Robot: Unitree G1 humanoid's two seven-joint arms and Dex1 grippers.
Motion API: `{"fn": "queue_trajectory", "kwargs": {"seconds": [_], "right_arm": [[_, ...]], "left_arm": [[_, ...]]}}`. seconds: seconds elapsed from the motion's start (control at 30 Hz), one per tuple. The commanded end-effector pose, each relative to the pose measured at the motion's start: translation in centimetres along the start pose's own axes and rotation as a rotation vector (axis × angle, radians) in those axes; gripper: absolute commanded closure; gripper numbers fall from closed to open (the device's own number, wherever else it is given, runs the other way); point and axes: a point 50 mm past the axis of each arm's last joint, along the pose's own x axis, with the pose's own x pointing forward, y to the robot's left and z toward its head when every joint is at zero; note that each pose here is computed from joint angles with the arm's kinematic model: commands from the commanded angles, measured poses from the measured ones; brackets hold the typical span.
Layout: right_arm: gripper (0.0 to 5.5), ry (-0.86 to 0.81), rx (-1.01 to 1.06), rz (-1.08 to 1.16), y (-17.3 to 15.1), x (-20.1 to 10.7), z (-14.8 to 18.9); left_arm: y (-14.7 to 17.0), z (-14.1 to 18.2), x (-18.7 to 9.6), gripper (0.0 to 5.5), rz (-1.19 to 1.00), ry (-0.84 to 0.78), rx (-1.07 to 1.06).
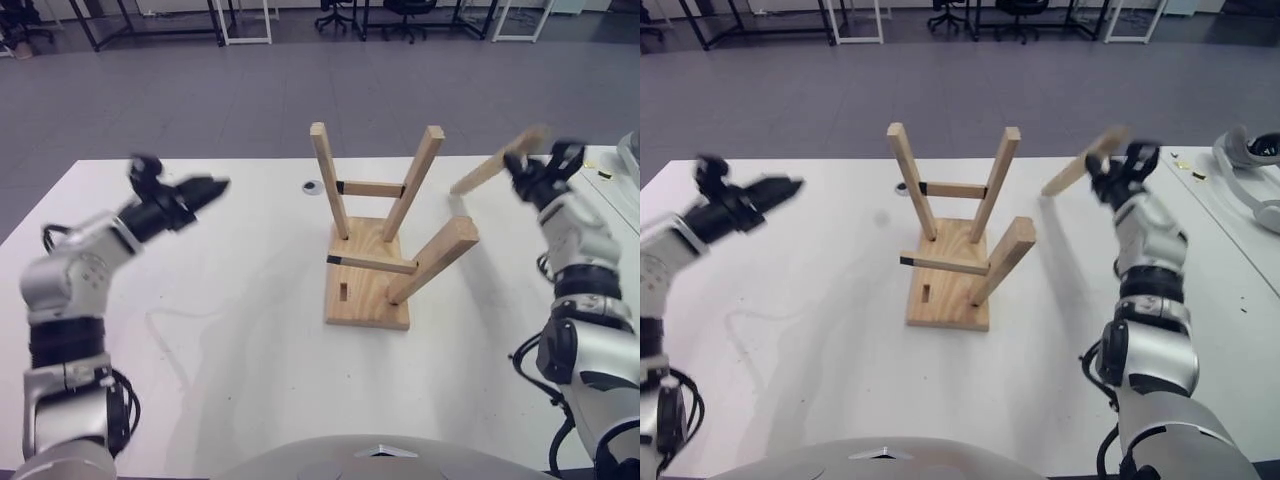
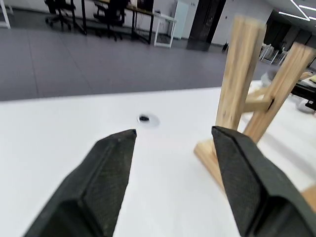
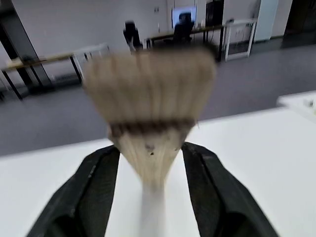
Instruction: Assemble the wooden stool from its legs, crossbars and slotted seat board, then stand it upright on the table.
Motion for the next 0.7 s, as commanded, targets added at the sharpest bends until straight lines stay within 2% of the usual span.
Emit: {"fn": "queue_trajectory", "kwargs": {"seconds": [0.03, 0.1, 0.23, 0.47, 0.6, 0.7], "right_arm": [[3.46, -0.311, 0.101, 0.335, 6.9, 0.0, 10.4], [3.49, -0.315, 0.119, 0.444, 9.5, -0.5, 11.3], [3.57, -0.273, 0.145, 0.434, 9.7, -1.3, 10.5], [4.78, -0.284, 0.165, 0.526, 12.3, -0.9, 11.7], [5.48, -0.268, 0.159, 0.431, 10.1, -0.4, 11.0], [5.48, -0.242, 0.174, 0.304, 7.6, 0.2, 9.7]], "left_arm": [[-3.0, 9.7, 2.5, 2.69, -0.202, -0.303, -0.049], [-4.9, 10.2, 4.1, 2.69, -0.306, -0.297, -0.083], [-5.9, 9.2, 5.1, 2.69, -0.346, -0.254, -0.116], [-10.8, 6.2, 7.5, 2.69, -0.452, -0.201, -0.184], [-11.1, 4.8, 6.7, 2.69, -0.446, -0.170, -0.167], [-10.5, 4.4, 6.4, 2.69, -0.416, -0.166, -0.163]]}}
